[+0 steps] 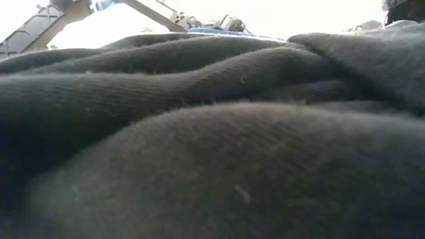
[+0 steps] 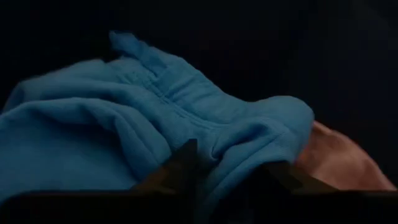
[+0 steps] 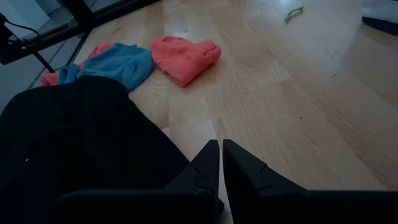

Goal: Sort clothes
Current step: Put the blue shorts in the blue laundry bin organizer, then put the top orange sock in the blue laundry bin organizer

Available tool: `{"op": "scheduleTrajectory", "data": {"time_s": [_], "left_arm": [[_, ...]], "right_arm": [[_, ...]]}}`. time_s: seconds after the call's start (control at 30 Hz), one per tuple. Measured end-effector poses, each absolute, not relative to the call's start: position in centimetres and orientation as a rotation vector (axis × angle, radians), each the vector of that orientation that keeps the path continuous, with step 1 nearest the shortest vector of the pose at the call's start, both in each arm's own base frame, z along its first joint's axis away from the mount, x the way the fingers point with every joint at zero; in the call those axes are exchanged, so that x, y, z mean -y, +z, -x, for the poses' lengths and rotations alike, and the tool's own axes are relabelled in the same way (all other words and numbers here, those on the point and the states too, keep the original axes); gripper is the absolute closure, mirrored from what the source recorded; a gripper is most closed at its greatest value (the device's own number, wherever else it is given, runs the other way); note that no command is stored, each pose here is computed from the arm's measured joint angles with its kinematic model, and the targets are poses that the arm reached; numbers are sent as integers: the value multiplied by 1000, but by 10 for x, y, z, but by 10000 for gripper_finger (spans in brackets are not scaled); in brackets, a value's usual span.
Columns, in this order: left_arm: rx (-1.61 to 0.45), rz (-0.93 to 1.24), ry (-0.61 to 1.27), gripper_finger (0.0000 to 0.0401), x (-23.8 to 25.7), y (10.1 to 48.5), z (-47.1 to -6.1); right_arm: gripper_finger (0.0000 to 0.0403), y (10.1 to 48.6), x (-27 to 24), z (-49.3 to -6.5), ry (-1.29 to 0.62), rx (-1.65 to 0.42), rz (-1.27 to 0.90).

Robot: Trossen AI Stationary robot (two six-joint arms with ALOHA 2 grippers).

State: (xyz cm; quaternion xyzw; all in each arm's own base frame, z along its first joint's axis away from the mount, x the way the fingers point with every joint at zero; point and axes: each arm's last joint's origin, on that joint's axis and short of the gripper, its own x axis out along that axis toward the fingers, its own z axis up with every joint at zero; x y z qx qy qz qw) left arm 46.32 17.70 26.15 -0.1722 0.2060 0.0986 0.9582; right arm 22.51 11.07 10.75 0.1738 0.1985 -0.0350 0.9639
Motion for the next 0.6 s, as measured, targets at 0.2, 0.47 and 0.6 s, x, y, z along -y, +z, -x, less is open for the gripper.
{"op": "scheduleTrajectory", "data": {"time_s": [0.2,0.47,0.6], "left_arm": [[-341,476,221,254,-182,269,-463],[-258,440,163,259,-180,314,-448],[-305,413,176,259,-175,337,-435]], "right_arm": [[379,107,-111,-225,-71,-403,-352],[379,107,-111,-225,-71,-405,-350],[379,107,-111,-225,-72,-408,-349]]}}
